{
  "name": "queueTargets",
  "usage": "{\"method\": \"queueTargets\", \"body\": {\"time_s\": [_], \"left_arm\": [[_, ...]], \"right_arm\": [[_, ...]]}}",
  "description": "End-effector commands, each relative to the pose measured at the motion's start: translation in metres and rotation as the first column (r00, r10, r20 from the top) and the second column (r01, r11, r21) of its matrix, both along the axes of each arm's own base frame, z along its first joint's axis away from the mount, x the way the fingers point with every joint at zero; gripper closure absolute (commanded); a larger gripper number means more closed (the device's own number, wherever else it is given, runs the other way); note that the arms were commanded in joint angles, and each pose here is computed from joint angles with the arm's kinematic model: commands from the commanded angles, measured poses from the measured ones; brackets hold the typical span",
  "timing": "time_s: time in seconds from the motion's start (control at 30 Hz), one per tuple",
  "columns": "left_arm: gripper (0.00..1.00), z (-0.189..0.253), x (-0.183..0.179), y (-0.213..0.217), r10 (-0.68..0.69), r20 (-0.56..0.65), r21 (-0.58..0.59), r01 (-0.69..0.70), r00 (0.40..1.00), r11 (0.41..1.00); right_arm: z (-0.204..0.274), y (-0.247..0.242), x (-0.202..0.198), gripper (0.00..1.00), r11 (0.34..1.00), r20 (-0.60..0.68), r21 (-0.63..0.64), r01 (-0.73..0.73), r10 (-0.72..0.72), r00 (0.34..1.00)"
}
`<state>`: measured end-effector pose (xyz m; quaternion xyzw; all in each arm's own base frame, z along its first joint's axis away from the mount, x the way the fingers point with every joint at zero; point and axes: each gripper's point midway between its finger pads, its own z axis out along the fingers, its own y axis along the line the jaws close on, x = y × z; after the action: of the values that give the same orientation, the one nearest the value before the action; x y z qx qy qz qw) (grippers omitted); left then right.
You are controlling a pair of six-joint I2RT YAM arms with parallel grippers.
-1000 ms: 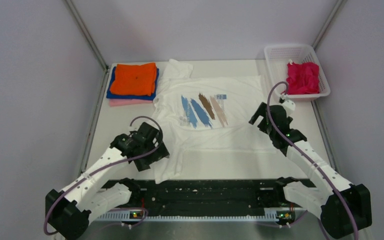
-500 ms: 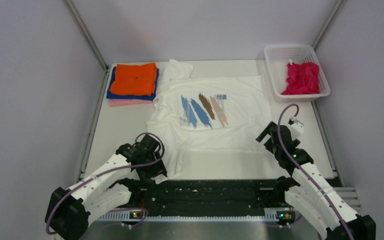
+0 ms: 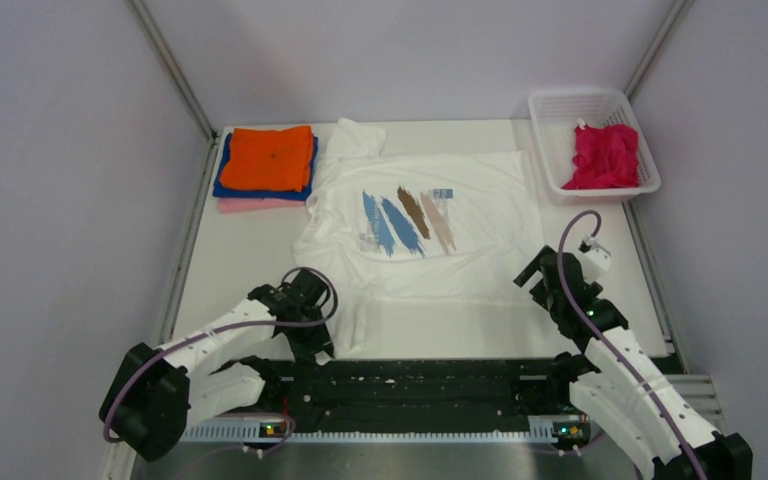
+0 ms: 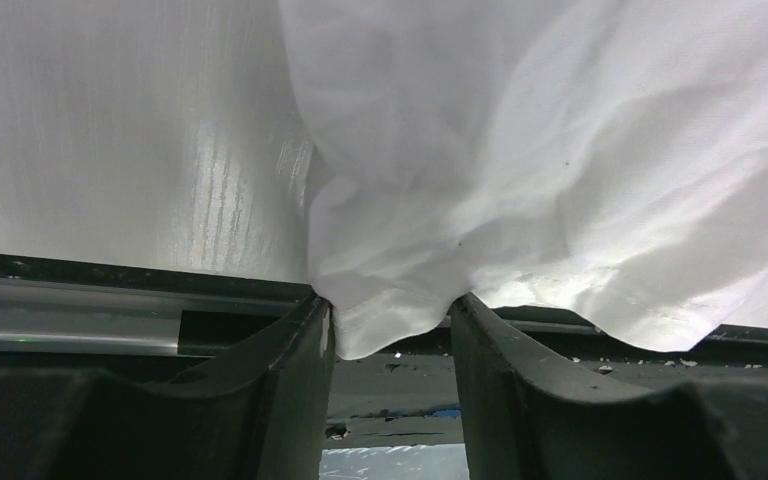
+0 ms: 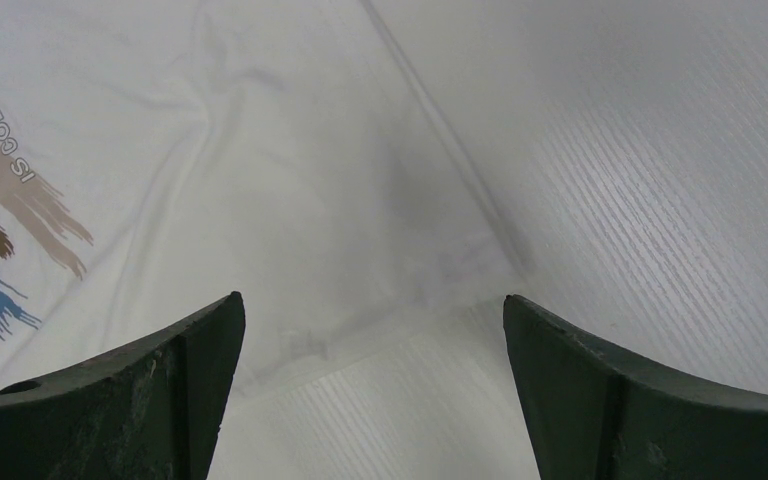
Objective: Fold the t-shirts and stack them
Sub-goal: Grab the side of the flattened tshirt closest away from the robot with both arms
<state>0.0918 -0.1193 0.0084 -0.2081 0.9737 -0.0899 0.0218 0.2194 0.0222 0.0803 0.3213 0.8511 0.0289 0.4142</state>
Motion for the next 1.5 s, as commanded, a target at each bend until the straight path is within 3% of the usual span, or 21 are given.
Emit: {"method": "queueTargets", "body": {"time_s": [0.0, 0.1, 0.13, 0.4, 0.63, 0.8, 0.93, 1.13, 1.4, 1.47], "left_arm": [[0.61, 0.002, 0.031, 0.002, 0.007, 0.121, 0.045, -0.013, 0.993, 0.999], [0.95, 0.008, 0.038, -0.002, 0.008, 0.140, 0.039, -0.013, 0.990, 0.999], [1.00, 0.012, 0.040, -0.004, 0.003, 0.147, 0.030, -0.008, 0.989, 1.000], [1.00, 0.046, 0.051, -0.024, -0.065, 0.244, -0.082, 0.087, 0.968, 0.993], [1.00, 0.061, 0.063, -0.036, -0.101, 0.299, -0.115, 0.141, 0.949, 0.983], [1.00, 0.070, 0.073, -0.038, -0.104, 0.337, -0.114, 0.150, 0.936, 0.982], [1.00, 0.075, 0.076, -0.038, -0.103, 0.352, -0.107, 0.150, 0.930, 0.983], [1.00, 0.076, 0.071, -0.032, -0.104, 0.327, -0.083, 0.139, 0.939, 0.987], [1.00, 0.062, 0.023, -0.015, -0.051, 0.198, -0.109, 0.074, 0.979, 0.991], [1.00, 0.062, 0.019, -0.014, -0.041, 0.193, -0.119, 0.064, 0.980, 0.991]], "right_arm": [[-0.001, -0.001, -0.002, 0.02, 1.000, -0.005, 0.007, 0.010, -0.010, 1.000], [-0.003, -0.002, -0.005, 0.03, 1.000, -0.018, 0.005, 0.010, -0.010, 1.000], [-0.005, -0.002, -0.007, 0.04, 1.000, -0.028, 0.007, 0.015, -0.015, 0.999], [-0.028, -0.016, -0.034, 0.05, 0.985, -0.096, 0.040, 0.166, -0.162, 0.982], [-0.030, -0.012, -0.017, 0.23, 0.978, -0.008, 0.089, 0.186, -0.186, 0.982], [-0.049, -0.011, -0.016, 0.40, 0.979, -0.063, 0.068, 0.190, -0.185, 0.981], [-0.058, -0.010, -0.016, 0.45, 0.980, -0.090, 0.057, 0.189, -0.184, 0.979], [-0.060, -0.016, -0.014, 0.56, 0.976, -0.074, 0.047, 0.215, -0.211, 0.975], [-0.065, -0.029, -0.007, 0.61, 0.964, -0.073, 0.051, 0.260, -0.256, 0.964], [-0.067, -0.028, -0.007, 0.67, 0.966, -0.079, 0.051, 0.253, -0.248, 0.965]]}}
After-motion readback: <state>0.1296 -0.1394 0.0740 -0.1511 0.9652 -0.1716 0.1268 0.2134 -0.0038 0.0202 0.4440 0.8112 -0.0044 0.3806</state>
